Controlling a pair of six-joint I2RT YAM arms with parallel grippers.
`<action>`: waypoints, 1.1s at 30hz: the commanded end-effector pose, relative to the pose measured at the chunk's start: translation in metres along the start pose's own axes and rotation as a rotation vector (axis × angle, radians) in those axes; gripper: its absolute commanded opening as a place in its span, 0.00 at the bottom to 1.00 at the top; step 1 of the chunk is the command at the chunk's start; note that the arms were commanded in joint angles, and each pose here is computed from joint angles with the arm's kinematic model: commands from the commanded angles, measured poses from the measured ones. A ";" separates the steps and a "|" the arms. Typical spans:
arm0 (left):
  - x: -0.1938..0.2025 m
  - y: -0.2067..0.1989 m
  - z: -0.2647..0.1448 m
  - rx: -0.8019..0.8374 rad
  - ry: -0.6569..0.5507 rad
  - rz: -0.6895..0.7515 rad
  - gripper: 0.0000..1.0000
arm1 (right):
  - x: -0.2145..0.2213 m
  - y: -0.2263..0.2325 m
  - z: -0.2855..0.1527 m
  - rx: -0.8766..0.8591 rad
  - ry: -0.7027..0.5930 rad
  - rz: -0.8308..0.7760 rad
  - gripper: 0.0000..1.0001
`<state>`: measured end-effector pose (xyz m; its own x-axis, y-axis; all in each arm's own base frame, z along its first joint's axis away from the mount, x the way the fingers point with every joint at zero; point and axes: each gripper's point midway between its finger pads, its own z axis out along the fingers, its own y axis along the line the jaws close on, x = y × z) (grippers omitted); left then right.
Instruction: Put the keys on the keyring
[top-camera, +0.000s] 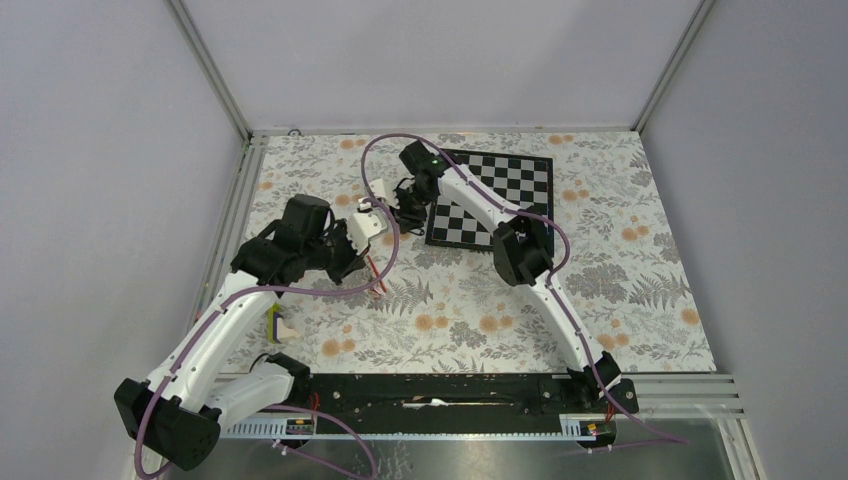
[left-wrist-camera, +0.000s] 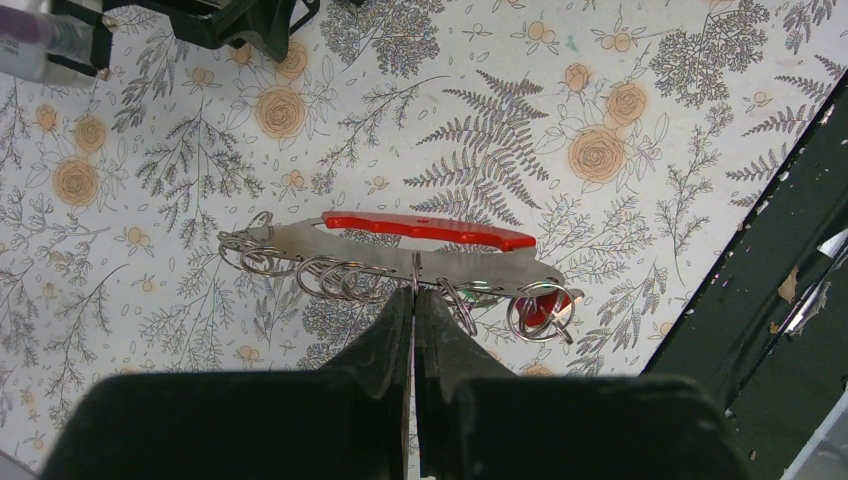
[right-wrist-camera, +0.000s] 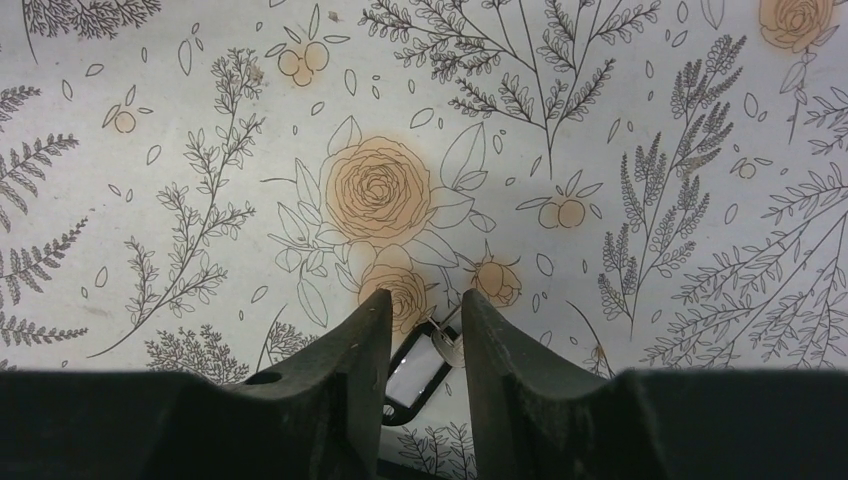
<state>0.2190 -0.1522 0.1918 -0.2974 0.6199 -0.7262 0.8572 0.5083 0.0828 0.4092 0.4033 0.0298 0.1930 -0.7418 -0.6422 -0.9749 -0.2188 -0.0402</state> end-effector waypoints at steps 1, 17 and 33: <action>-0.013 0.002 -0.001 -0.003 -0.055 0.020 0.00 | 0.003 0.005 0.004 -0.015 0.034 -0.040 0.38; -0.011 0.001 -0.001 0.002 -0.053 0.018 0.00 | 0.013 0.001 0.001 0.003 0.088 -0.082 0.38; -0.011 0.000 0.002 0.017 -0.050 0.012 0.00 | 0.010 -0.002 -0.005 0.019 0.097 -0.101 0.21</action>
<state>0.2184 -0.1530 0.1920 -0.2961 0.6181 -0.7282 0.8593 0.5053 0.0796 0.4170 0.3928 0.0176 0.2780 -0.7781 -0.5633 -0.9582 -0.2663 -0.1050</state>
